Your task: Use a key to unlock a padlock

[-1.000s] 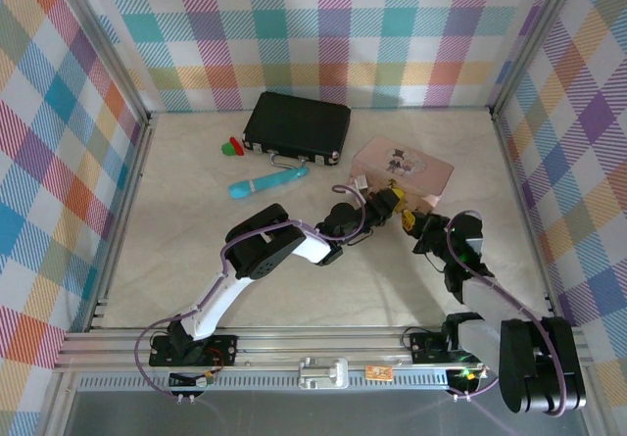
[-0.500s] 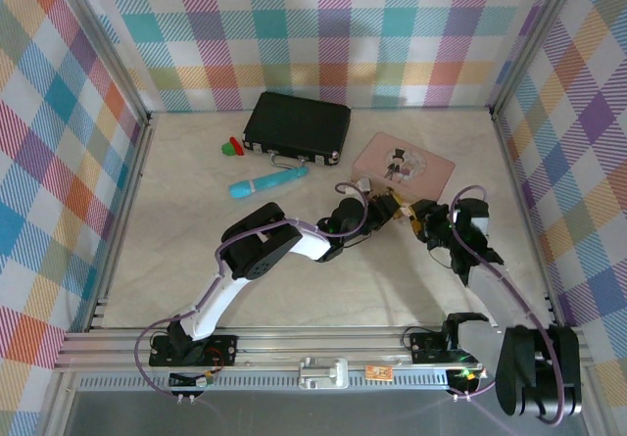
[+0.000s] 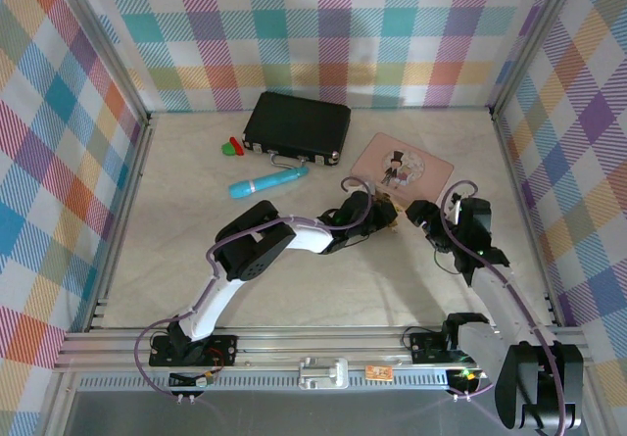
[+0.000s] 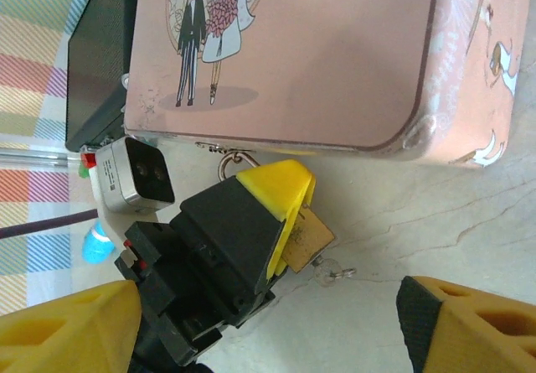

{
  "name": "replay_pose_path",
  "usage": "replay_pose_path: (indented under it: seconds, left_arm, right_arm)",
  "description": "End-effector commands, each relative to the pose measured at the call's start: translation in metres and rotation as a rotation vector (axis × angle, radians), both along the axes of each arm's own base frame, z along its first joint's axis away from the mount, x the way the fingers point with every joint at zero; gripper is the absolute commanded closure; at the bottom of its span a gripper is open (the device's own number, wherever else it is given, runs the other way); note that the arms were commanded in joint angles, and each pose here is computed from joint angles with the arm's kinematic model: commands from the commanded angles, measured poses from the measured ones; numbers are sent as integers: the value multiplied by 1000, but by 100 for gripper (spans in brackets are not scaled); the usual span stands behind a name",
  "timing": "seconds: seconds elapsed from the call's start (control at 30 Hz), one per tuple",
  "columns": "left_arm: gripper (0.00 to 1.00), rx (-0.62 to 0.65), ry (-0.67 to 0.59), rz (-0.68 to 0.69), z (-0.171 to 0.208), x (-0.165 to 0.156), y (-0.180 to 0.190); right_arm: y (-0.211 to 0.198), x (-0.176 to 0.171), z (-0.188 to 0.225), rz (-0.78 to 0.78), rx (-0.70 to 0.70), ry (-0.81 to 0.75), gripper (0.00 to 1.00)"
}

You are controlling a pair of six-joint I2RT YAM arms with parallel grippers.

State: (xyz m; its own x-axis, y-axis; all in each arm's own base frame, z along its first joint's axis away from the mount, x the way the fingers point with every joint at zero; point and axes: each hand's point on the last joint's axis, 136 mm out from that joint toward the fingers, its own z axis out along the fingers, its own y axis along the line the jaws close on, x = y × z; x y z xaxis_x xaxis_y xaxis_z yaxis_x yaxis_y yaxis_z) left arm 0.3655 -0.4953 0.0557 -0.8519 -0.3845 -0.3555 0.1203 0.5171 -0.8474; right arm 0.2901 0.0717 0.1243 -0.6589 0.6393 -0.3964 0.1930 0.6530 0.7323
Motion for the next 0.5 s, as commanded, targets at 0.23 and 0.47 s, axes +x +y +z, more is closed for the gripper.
replay_pose_path:
  seconds: [0.23,0.47]
  left_arm:
    - [72,160,0,42,2,-2,29]
    - [54,116,4,52,14,-3,40]
  right_arm:
    - [1,6,25,142,-182,-49,15]
    - [13,-4,27,195,-246,-13,19]
